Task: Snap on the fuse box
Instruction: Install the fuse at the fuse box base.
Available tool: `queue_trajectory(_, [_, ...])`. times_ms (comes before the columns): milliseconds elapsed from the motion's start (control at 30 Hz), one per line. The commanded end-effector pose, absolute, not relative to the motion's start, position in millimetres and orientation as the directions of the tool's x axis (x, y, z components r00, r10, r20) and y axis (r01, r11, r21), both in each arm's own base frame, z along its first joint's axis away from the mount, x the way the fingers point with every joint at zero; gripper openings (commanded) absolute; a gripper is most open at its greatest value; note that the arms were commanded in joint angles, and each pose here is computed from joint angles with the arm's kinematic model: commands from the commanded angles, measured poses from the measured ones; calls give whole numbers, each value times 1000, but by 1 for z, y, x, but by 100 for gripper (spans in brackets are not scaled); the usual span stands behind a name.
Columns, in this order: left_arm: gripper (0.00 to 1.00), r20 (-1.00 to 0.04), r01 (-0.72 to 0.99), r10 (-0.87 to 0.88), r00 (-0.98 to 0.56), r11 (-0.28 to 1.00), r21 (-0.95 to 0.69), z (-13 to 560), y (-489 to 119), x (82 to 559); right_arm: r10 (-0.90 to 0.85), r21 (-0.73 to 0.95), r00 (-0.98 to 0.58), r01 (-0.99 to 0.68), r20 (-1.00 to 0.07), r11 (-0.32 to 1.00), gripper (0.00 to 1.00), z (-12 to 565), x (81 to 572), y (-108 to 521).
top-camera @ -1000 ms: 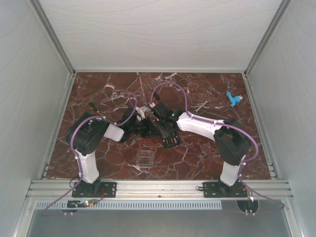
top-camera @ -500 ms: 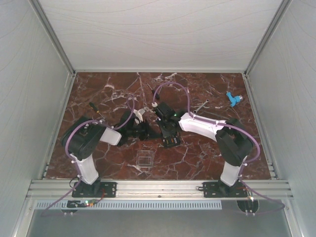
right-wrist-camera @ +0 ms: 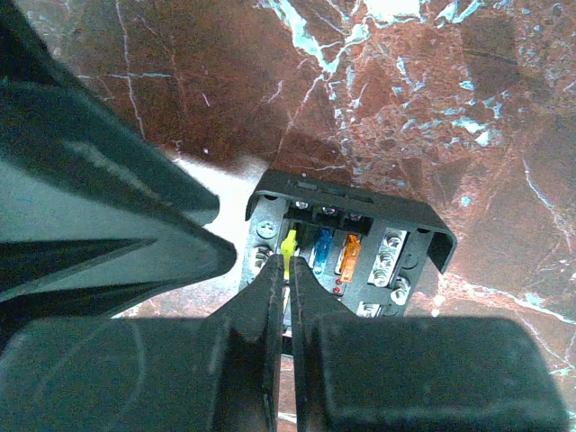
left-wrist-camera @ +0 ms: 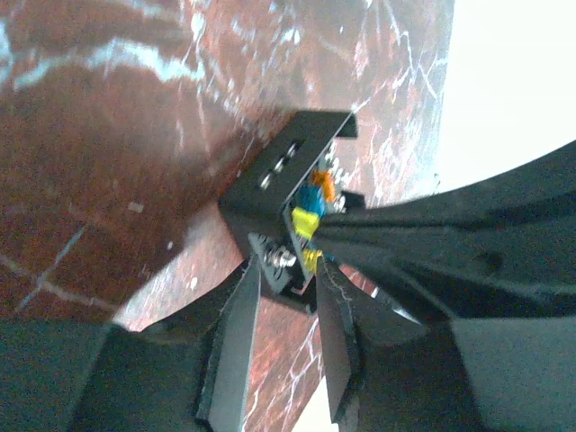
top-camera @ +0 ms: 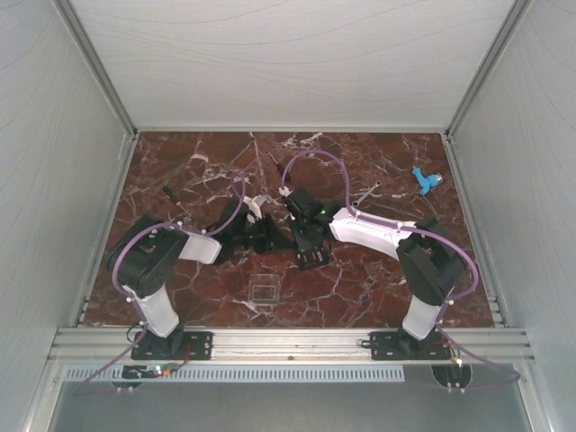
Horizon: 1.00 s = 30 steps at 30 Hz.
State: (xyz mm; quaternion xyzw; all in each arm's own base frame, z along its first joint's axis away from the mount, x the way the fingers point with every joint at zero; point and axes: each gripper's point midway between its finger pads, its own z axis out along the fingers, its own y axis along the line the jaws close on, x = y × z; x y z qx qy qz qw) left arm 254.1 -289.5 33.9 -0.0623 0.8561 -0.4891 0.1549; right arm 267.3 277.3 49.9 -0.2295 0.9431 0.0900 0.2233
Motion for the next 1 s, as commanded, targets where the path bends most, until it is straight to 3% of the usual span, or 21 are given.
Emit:
queue_trajectory(0, [34, -295, 114, -267, -917, 535, -837, 44, -300, 287, -401, 72, -815, -470, -417, 880, 0, 42, 255, 269])
queue_trajectory(367, [32, -300, 136, -225, -927, 543, -829, 34, -309, 305, -378, 97, -825, -455, -419, 885, 0, 39, 254, 271])
queue_trajectory(600, [22, -247, 110, -210, -946, 507, -855, 29, -306, 284, -375, 88, -828, -447, -416, 890, 0, 40, 254, 267])
queue_trajectory(967, [18, -202, 81, -211, -956, 474, -877, 30, -302, 255, -396, 58, -829, -453, -395, 890, 1, 42, 247, 258])
